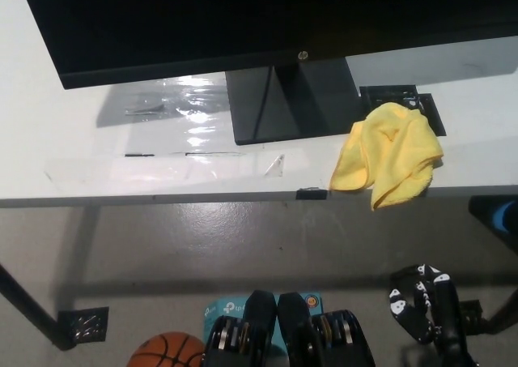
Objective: The robot uses its right hand to pick up the cloth kept in the middle of the desk and use it to wipe the monitor in the middle of the desk by swiping its screen twice
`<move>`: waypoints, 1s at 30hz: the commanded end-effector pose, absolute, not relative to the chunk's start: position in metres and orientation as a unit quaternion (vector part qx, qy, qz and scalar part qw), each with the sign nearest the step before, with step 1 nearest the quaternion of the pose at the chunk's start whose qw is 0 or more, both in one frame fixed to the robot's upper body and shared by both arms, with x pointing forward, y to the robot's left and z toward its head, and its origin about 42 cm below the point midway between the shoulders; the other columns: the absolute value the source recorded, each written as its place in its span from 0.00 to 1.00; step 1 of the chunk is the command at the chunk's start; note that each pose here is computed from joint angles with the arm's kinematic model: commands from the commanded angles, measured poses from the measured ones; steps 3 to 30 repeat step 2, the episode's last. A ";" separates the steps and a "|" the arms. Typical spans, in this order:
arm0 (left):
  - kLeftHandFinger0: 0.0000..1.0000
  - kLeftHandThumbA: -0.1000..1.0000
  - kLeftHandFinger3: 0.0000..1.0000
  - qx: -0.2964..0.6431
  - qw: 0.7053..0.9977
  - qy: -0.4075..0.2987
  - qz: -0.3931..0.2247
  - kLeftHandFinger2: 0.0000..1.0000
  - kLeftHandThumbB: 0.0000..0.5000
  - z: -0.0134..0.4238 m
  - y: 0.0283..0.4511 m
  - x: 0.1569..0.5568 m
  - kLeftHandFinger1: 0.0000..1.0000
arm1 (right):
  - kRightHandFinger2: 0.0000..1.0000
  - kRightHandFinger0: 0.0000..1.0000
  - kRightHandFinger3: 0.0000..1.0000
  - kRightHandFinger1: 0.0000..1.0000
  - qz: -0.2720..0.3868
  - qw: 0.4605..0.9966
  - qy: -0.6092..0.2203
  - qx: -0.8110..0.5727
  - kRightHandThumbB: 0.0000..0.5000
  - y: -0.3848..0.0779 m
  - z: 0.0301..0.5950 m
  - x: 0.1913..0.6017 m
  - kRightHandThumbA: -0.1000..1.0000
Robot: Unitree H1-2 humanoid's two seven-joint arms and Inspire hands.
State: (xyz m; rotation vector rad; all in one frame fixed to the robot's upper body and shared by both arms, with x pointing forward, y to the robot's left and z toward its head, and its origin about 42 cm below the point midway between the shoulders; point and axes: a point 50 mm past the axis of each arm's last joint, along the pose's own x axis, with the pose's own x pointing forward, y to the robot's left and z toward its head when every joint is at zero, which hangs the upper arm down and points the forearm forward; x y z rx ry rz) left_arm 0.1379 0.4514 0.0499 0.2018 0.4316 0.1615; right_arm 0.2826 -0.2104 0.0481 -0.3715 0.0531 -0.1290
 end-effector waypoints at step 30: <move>0.40 0.00 0.77 0.120 0.969 0.200 0.077 0.62 0.29 0.065 0.462 0.144 0.47 | 0.00 0.00 0.44 0.00 -0.073 0.980 0.003 -0.183 0.06 -0.209 0.056 0.290 0.58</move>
